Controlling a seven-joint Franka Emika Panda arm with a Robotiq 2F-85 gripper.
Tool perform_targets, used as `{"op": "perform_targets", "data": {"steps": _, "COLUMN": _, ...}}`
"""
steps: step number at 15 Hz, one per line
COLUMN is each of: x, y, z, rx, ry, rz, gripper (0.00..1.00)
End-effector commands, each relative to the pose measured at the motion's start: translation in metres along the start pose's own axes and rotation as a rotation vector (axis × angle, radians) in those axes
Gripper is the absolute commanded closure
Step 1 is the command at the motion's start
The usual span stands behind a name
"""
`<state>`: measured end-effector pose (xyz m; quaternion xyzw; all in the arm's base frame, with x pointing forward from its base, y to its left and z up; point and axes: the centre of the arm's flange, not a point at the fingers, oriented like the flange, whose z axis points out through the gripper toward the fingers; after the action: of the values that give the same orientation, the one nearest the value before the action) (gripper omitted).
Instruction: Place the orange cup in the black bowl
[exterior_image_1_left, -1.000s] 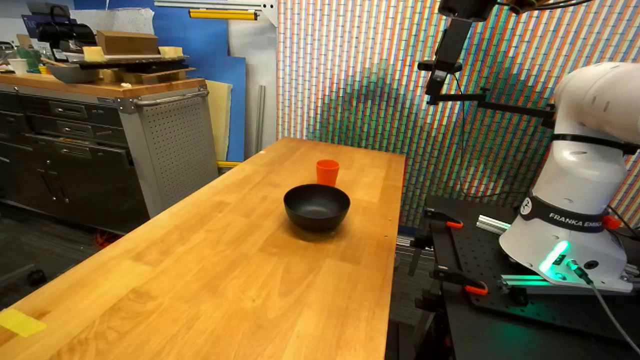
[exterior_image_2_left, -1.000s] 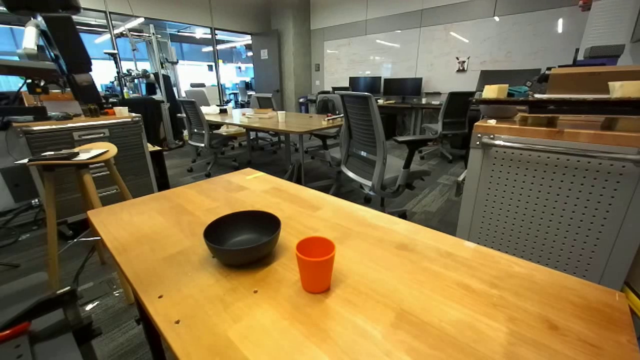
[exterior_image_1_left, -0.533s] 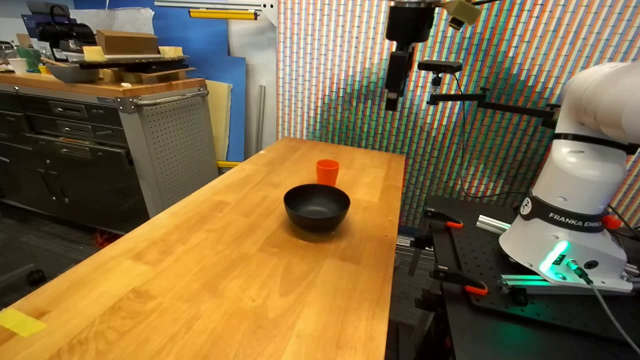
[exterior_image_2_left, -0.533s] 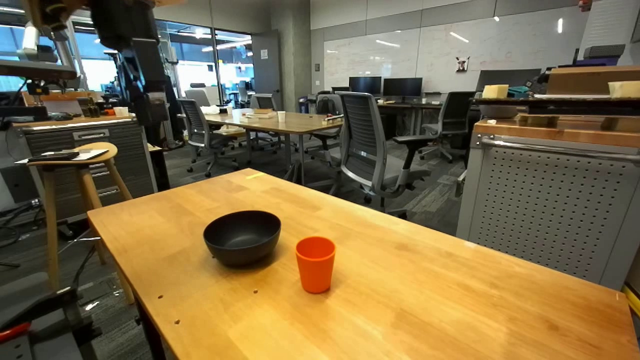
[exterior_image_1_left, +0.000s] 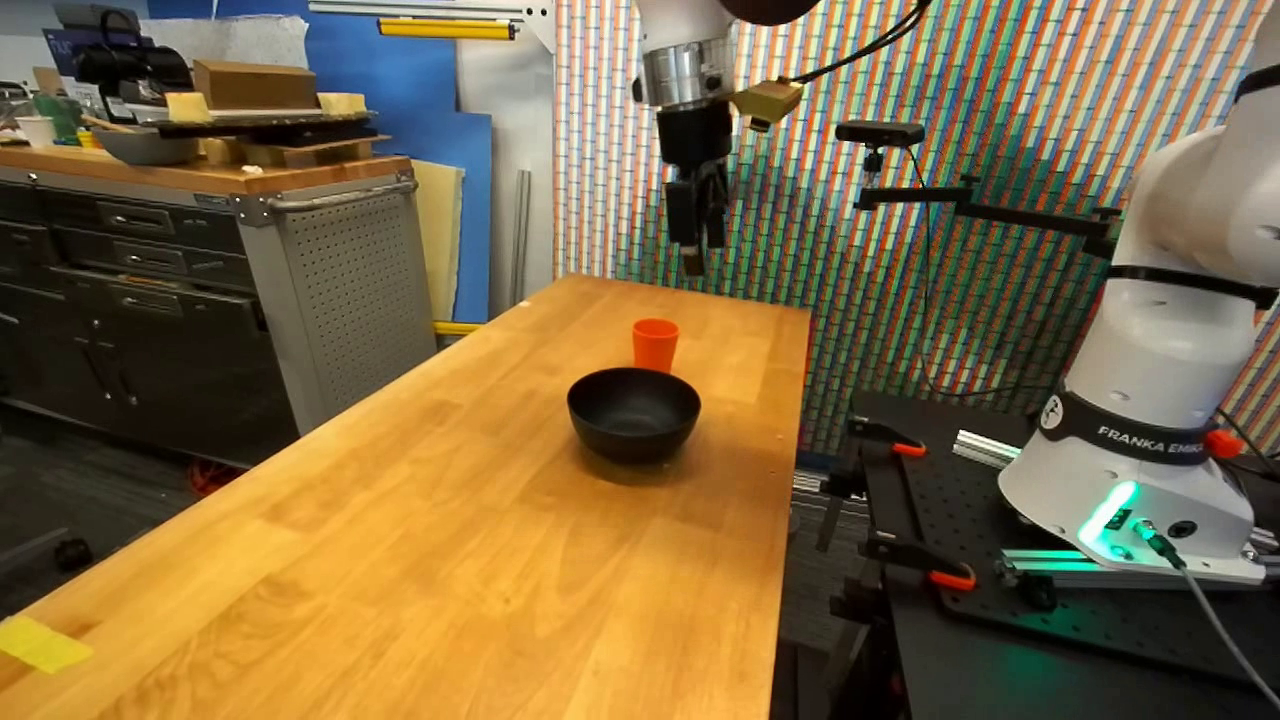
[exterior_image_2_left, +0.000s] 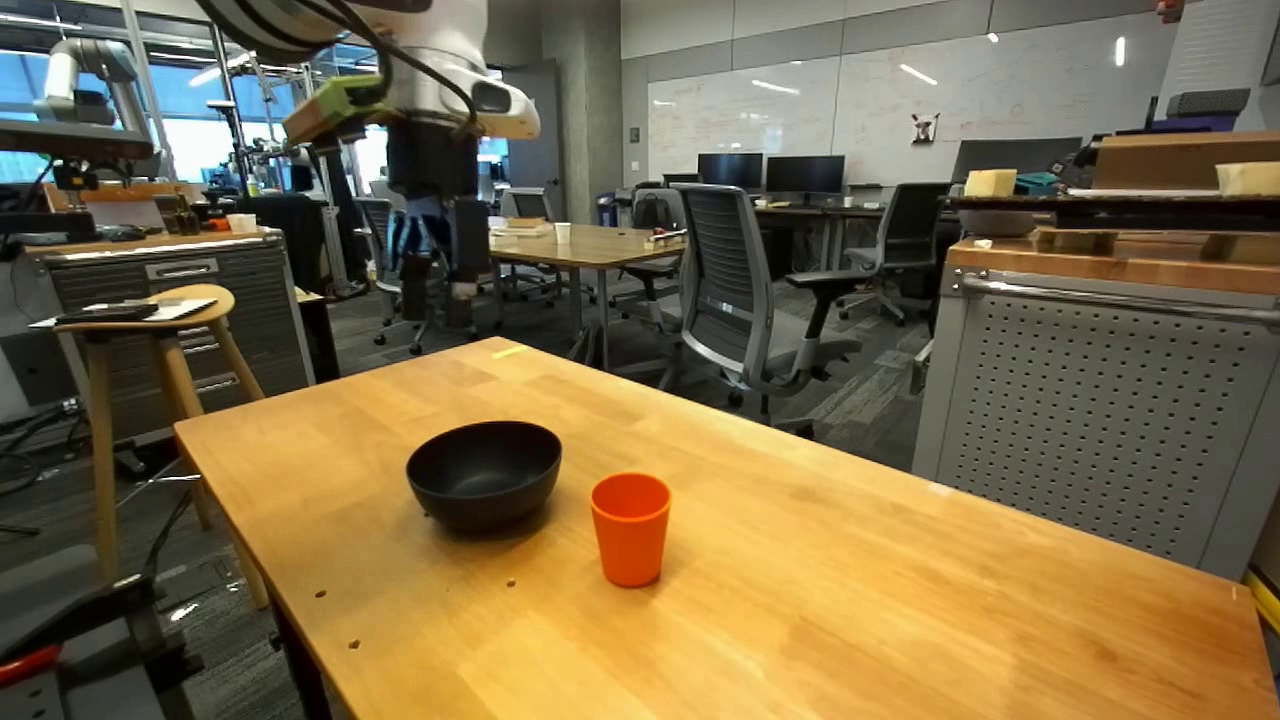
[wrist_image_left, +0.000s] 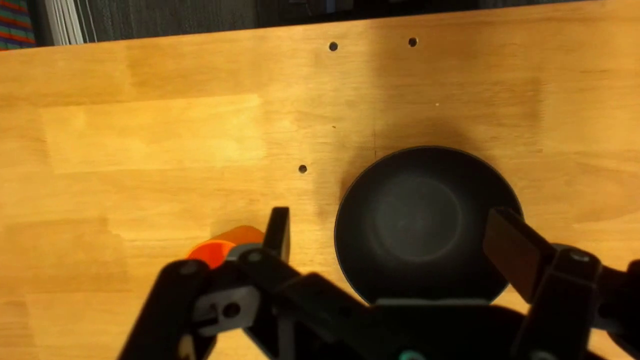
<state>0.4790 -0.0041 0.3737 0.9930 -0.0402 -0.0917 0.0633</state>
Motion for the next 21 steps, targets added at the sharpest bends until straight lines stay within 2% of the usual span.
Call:
{"op": "perform_targets", "data": {"steps": 1, "x": 0.014, "y": 0.002, "z": 0.007, "rx": 0.008, "ry": -0.017, "rz": 0.001, "gripper": 0.00}}
{"op": "perform_targets", "data": {"steps": 3, "x": 0.034, "y": 0.004, "z": 0.016, "rx": 0.017, "ry": -0.039, "rz": 0.002, "gripper": 0.00}}
{"op": "perform_targets", "data": {"steps": 4, "x": 0.056, "y": 0.013, "z": 0.024, "rx": 0.039, "ry": -0.079, "rz": 0.063, "gripper": 0.00}}
{"op": "perform_targets", "data": {"steps": 6, "x": 0.076, "y": 0.023, "z": 0.036, "rx": 0.066, "ry": -0.051, "rz": 0.144, "gripper": 0.00}}
{"op": "perform_targets", "data": {"steps": 11, "x": 0.117, "y": 0.039, "z": 0.064, "rx": 0.100, "ry": -0.051, "rz": 0.217, "gripper": 0.00}}
{"op": "perform_targets", "data": {"steps": 15, "x": 0.142, "y": 0.046, "z": 0.089, "rx": 0.134, "ry": -0.073, "rz": 0.240, "gripper": 0.00}}
{"op": "perform_targets", "data": {"steps": 21, "x": 0.172, "y": 0.074, "z": 0.117, "rx": 0.119, "ry": -0.078, "rz": 0.325, "gripper": 0.00}}
